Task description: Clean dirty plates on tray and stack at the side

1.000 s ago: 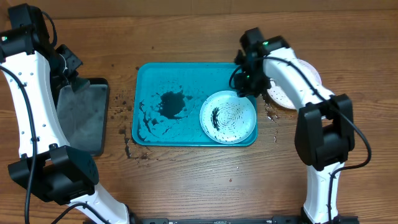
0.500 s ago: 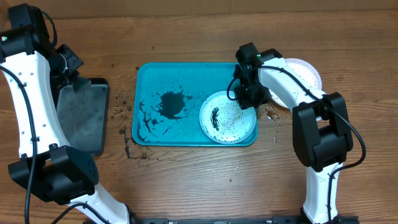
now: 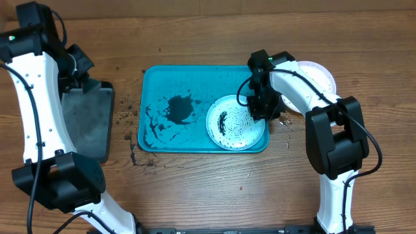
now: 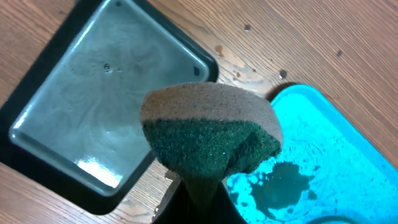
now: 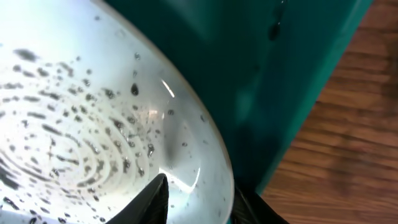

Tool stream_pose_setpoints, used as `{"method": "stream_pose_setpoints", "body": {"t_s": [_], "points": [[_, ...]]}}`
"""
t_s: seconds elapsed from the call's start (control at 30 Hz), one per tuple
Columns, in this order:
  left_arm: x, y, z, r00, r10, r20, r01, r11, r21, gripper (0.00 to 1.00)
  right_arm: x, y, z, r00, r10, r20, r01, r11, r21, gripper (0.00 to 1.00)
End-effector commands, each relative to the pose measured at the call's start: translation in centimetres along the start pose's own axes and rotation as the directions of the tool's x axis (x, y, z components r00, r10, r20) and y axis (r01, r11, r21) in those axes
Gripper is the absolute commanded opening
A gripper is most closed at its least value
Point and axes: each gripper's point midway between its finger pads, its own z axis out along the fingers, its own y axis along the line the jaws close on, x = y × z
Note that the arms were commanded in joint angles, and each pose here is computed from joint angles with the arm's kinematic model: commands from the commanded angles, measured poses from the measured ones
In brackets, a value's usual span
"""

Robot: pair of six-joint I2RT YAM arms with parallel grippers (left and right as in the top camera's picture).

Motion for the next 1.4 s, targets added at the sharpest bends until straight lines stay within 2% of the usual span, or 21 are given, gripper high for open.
{"method": "stream_pose_setpoints", "body": {"t_s": [0.0, 0.1, 0.17, 0.33, 0.6, 0.8, 0.97, 1.07, 1.27, 1.3, 1.33, 1.37], "points": [[0.4, -1.2, 0.0, 0.998, 0.064, -0.002, -0.064, 0.998, 0.021, 0.04, 0.3, 0.5, -0.4, 0.997, 0.068, 0.023, -0.068, 0.997, -0.027, 0.33], [0.6, -1.7, 0.0, 0.995, 0.104, -0.004, -0.104, 0.994, 0.033, 0.04, 0.3, 0.8, 0.2, 0.995, 0.098, 0.022, -0.097, 0.994, -0.050, 0.33], [0.9, -2.3, -0.1, 0.990, 0.140, -0.010, -0.139, 0.989, 0.054, 0.04, 0.4, 1.2, 0.5, 0.995, 0.098, 0.014, -0.097, 0.993, -0.073, 0.29], [2.3, -4.7, -0.2, 0.971, 0.238, -0.034, -0.230, 0.961, 0.154, 0.04, -0.4, 2.1, 0.4, 0.995, 0.093, 0.041, -0.088, 0.989, -0.122, 0.04], [7.0, -10.0, 0.2, 0.919, 0.383, -0.089, -0.347, 0.897, 0.275, 0.04, -4.0, 4.0, -0.4, 0.981, 0.076, 0.181, -0.034, 0.974, -0.224, 0.04], [12.3, -14.8, 3.1, 0.858, 0.501, -0.112, -0.436, 0.825, 0.359, 0.04, -6.1, 4.5, -1.1, 0.961, 0.070, 0.268, -0.003, 0.970, -0.244, 0.04], [16.4, -18.5, 5.4, 0.832, 0.546, -0.094, -0.470, 0.786, 0.402, 0.04, -6.8, 5.0, -1.4, 0.953, 0.067, 0.296, 0.014, 0.965, -0.263, 0.04], [18.8, -20.9, 6.8, 0.827, 0.560, -0.061, -0.482, 0.760, 0.435, 0.04, -6.7, 6.5, -1.9, 0.955, 0.058, 0.291, 0.048, 0.938, -0.344, 0.04], [21.4, -22.3, 8.2, 0.800, 0.599, -0.029, -0.522, 0.719, 0.459, 0.04, -6.7, 6.9, -2.0, 0.956, 0.055, 0.288, 0.057, 0.928, -0.368, 0.04], [21.6, -22.5, 8.5, 0.798, 0.602, -0.024, -0.525, 0.714, 0.463, 0.04, -6.6, 6.9, -2.0, 0.957, 0.061, 0.282, 0.050, 0.928, -0.369, 0.09], [21.8, -22.6, 8.7, 0.799, 0.600, -0.020, -0.524, 0.713, 0.466, 0.04, -6.5, 6.9, -2.0, 0.960, 0.069, 0.273, 0.039, 0.928, -0.371, 0.25], [21.9, -22.7, 8.9, 0.799, 0.601, -0.014, -0.526, 0.710, 0.469, 0.04, -6.4, 6.9, -1.9, 0.961, 0.070, 0.267, 0.035, 0.928, -0.370, 0.47]]}}
